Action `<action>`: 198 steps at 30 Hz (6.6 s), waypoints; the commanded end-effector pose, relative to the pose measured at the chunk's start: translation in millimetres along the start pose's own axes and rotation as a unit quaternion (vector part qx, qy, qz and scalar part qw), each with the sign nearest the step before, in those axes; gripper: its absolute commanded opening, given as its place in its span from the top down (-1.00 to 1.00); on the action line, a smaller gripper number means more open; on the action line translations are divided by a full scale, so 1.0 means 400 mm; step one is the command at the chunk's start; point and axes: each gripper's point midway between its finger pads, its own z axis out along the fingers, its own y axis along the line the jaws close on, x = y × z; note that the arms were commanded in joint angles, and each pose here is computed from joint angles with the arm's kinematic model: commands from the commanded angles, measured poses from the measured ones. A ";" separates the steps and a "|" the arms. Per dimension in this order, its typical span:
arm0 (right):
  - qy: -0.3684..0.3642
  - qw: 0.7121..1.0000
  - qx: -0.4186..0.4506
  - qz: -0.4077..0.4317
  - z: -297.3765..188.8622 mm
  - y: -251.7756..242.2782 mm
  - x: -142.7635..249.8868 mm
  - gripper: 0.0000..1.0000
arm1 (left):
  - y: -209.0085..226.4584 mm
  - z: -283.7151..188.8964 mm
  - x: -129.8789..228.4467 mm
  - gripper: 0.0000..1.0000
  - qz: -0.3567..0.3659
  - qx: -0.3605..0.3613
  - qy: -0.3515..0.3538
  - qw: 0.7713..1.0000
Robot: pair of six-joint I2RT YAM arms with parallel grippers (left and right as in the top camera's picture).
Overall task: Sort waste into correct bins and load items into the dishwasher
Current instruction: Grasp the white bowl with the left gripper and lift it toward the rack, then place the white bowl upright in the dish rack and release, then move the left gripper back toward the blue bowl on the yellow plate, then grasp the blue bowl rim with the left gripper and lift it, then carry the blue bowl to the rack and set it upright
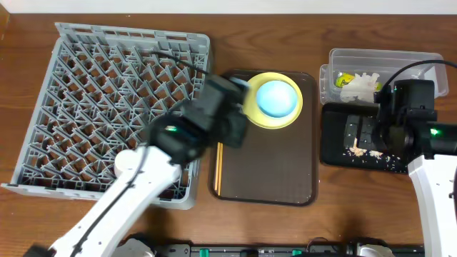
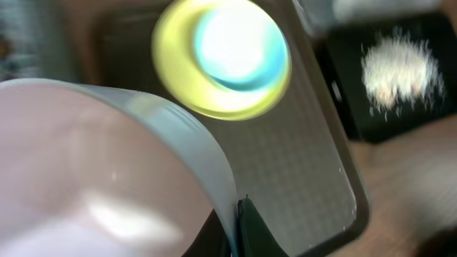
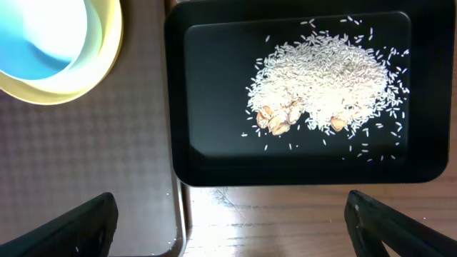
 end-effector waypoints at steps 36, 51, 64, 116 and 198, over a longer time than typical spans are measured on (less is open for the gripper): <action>-0.009 1.000 0.004 0.011 -0.011 -0.007 -0.013 -0.98 | 0.548 -0.135 -0.052 0.88 -0.364 0.325 -0.105 0.866; -0.009 1.000 0.003 0.011 -0.011 -0.007 -0.013 -0.98 | 0.561 -0.166 -0.125 0.88 -0.305 0.372 -0.159 0.862; -0.007 1.000 0.004 0.011 -0.011 -0.007 -0.010 -0.99 | 0.613 -0.073 -0.082 0.88 -0.363 0.383 -0.126 0.840; -0.007 1.000 0.004 0.011 -0.011 -0.007 -0.010 -0.99 | 0.264 -0.134 -0.145 -0.28 -0.058 -0.074 -0.091 0.991; -0.002 1.000 0.005 0.011 -0.011 -0.008 -0.004 -0.99 | 0.225 0.023 -0.274 0.88 -0.111 0.273 -0.111 0.949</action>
